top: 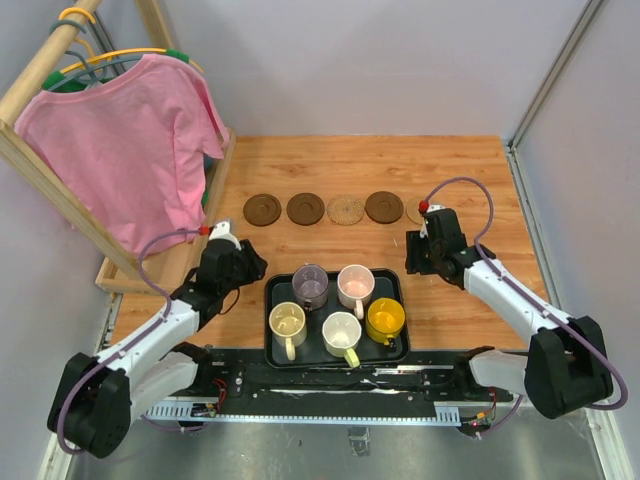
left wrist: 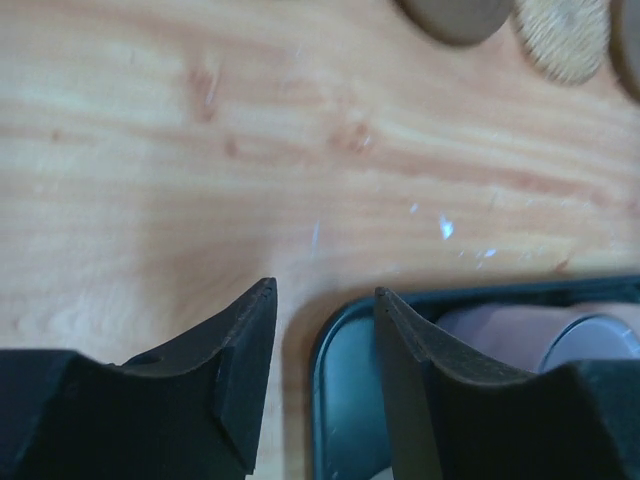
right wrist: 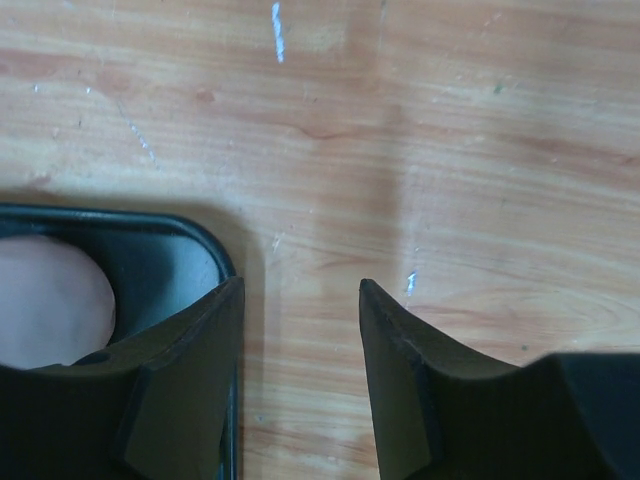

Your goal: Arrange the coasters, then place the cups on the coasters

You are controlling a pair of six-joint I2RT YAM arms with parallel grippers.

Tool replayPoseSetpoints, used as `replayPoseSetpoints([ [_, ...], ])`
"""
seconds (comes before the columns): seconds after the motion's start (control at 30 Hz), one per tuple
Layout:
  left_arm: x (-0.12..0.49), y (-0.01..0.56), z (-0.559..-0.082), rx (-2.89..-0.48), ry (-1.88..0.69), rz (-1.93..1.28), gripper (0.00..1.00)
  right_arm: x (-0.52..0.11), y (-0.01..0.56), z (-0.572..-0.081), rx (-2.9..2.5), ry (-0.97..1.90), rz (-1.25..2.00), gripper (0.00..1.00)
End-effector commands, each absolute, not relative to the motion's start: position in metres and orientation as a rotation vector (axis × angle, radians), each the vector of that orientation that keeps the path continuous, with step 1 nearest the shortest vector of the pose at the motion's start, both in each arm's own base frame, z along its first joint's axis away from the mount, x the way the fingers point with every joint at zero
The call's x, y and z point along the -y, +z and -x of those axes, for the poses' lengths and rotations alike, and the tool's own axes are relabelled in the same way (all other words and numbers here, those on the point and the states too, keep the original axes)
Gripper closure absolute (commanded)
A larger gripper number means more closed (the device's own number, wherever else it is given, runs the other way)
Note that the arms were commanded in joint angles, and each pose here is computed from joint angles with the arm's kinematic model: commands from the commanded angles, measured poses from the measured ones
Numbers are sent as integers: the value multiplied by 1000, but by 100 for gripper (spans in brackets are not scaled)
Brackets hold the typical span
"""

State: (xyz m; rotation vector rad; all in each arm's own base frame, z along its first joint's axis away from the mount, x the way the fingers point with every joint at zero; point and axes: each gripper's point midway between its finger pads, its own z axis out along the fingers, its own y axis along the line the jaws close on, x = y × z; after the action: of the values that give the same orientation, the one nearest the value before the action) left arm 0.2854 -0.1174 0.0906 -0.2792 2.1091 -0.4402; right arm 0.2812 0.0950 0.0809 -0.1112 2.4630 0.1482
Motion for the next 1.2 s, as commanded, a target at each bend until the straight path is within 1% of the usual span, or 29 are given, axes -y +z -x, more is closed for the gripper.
replayPoseSetpoints([
  [0.0, 114, 60, -246, -2239, -466, 310, 52, -106, 74, -269, -2486, 260, 143, 49],
  [0.27, 132, 60, -229, -2249, -630, 286, 51, -136, 56, -263, -2512, 464, 213, 53],
  [0.5, 137, 60, -229, -2232, -671, 284, 48, -146, 45, -264, -2540, 494, 257, 56],
  [0.7, 136, 41, -222, -2292, -657, 297, 48, -147, 37, -263, -2559, 480, 262, 57],
  [1.03, 133, 19, -218, -2367, -600, 311, 56, -151, 26, -260, -2593, 473, 274, 60],
  [1.17, 134, 14, -219, -2373, -593, 316, 64, -152, 22, -258, -2608, 467, 282, 63],
])
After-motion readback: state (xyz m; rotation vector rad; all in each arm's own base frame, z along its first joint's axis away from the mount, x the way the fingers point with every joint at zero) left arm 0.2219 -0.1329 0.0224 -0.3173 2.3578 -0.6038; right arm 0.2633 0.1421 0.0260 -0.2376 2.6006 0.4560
